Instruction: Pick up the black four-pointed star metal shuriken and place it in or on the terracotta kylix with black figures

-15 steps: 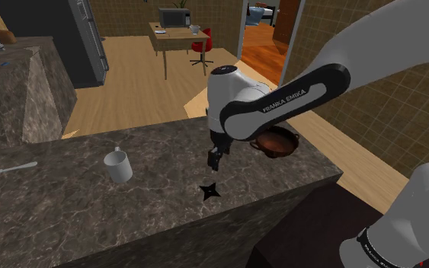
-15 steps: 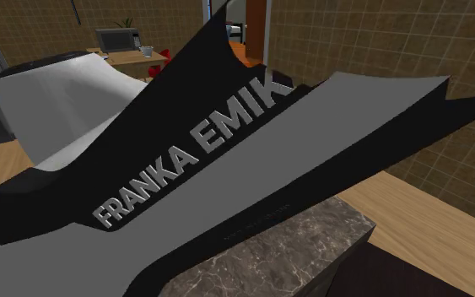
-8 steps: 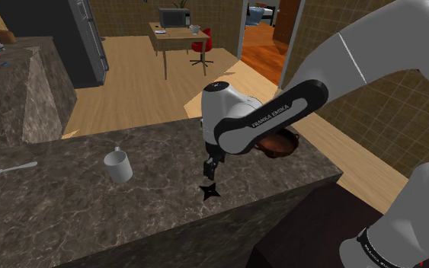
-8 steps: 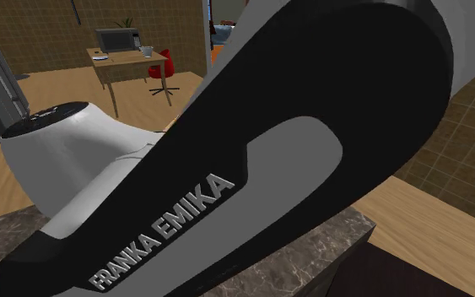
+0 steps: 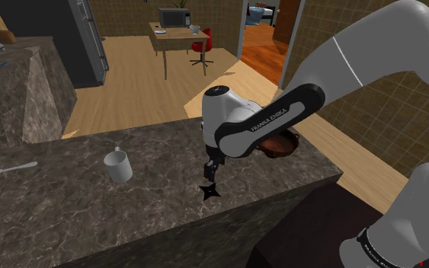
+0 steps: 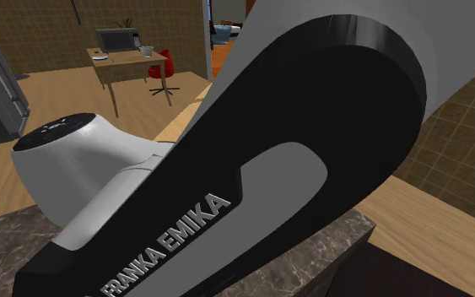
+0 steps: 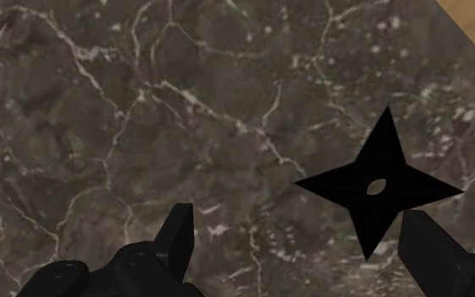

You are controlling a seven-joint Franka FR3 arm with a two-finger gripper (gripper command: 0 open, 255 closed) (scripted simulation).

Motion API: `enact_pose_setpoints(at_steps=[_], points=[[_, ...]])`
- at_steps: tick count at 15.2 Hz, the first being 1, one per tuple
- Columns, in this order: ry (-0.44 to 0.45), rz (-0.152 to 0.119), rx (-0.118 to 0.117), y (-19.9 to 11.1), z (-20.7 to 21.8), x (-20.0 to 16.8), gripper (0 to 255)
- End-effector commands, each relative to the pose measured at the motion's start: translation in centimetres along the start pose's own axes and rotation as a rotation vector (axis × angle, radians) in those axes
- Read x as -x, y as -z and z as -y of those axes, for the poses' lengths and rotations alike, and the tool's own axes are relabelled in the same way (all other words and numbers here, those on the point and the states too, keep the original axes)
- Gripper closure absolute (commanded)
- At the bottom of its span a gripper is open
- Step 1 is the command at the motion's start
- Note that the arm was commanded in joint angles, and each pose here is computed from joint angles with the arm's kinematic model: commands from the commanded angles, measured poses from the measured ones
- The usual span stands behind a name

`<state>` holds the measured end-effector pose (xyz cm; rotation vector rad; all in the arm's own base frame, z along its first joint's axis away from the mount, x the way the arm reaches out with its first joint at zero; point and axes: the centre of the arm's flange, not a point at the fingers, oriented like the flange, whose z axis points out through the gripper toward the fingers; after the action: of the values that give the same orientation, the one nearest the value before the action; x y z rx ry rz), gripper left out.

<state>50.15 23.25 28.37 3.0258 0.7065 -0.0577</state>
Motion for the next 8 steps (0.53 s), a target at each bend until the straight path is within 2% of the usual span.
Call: enact_pose_setpoints(at_steps=[1, 2, 8], points=[[0.000, 0.000, 0.000, 0.00, 0.00, 0.00, 0], [0.000, 0.000, 0.000, 0.00, 0.00, 0.00, 255], [0.000, 0.000, 0.000, 0.00, 0.00, 0.00, 255]])
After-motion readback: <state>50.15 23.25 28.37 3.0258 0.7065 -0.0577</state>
